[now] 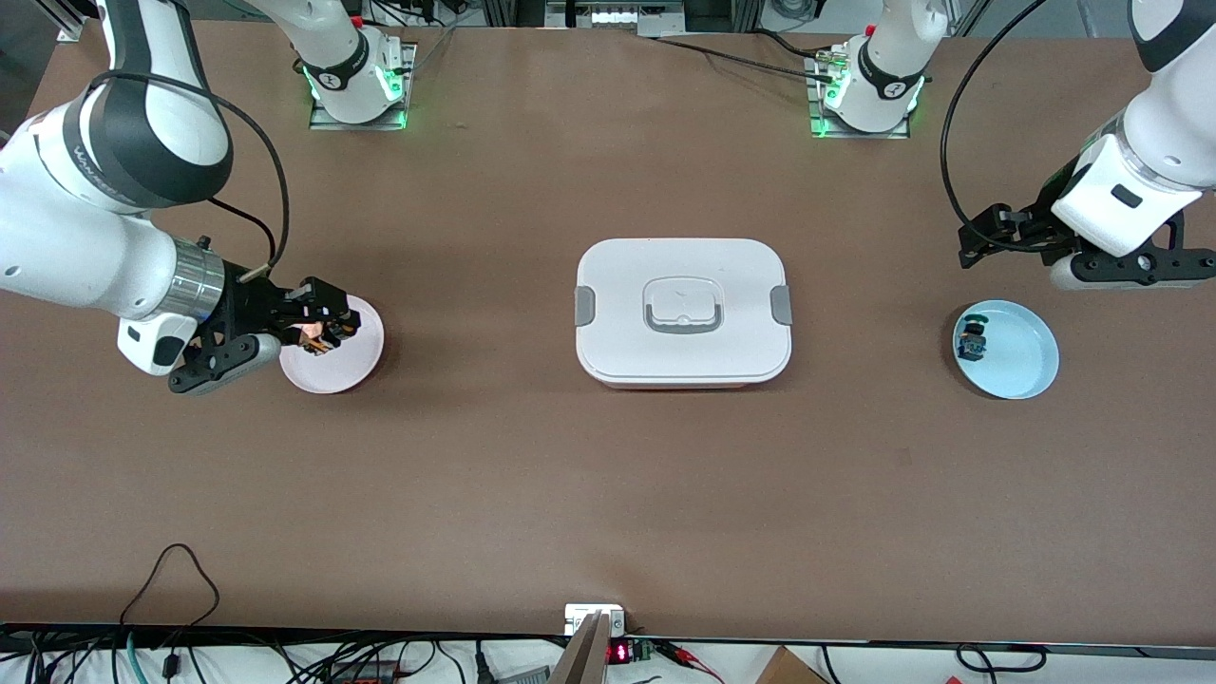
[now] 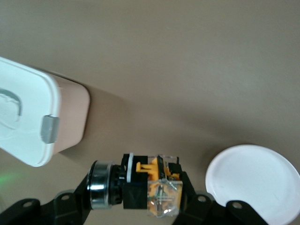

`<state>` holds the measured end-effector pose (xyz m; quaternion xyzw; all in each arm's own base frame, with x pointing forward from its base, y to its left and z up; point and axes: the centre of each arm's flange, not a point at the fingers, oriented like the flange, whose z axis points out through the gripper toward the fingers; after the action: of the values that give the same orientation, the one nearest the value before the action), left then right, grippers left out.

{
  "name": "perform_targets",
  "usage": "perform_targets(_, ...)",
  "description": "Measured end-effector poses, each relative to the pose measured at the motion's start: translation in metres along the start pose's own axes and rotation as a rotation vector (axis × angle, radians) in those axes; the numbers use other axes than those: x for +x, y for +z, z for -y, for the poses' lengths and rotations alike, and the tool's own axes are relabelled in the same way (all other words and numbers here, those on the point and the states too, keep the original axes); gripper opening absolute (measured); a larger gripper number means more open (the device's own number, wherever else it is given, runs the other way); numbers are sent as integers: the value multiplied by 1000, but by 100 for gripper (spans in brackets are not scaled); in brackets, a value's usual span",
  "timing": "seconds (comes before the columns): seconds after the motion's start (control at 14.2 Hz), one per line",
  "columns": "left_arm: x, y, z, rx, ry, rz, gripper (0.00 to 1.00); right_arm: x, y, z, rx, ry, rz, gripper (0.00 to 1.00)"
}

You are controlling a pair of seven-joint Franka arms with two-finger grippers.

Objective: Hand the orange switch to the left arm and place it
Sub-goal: 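Lift the switch with the right gripper while the left gripper approaches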

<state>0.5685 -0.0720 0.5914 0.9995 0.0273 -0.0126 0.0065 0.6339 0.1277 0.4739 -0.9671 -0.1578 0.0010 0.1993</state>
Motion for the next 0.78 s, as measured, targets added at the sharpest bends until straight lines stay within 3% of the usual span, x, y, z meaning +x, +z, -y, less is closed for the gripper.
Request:
perform_targets(0.49, -2, 1, 0, -1, -4, 16, 100, 8, -12, 25, 213, -322, -131, 72)
perform_targets(0.78, -18, 15, -18, -64, 17, 167, 100, 18, -8, 56, 394, -572, -301, 72)
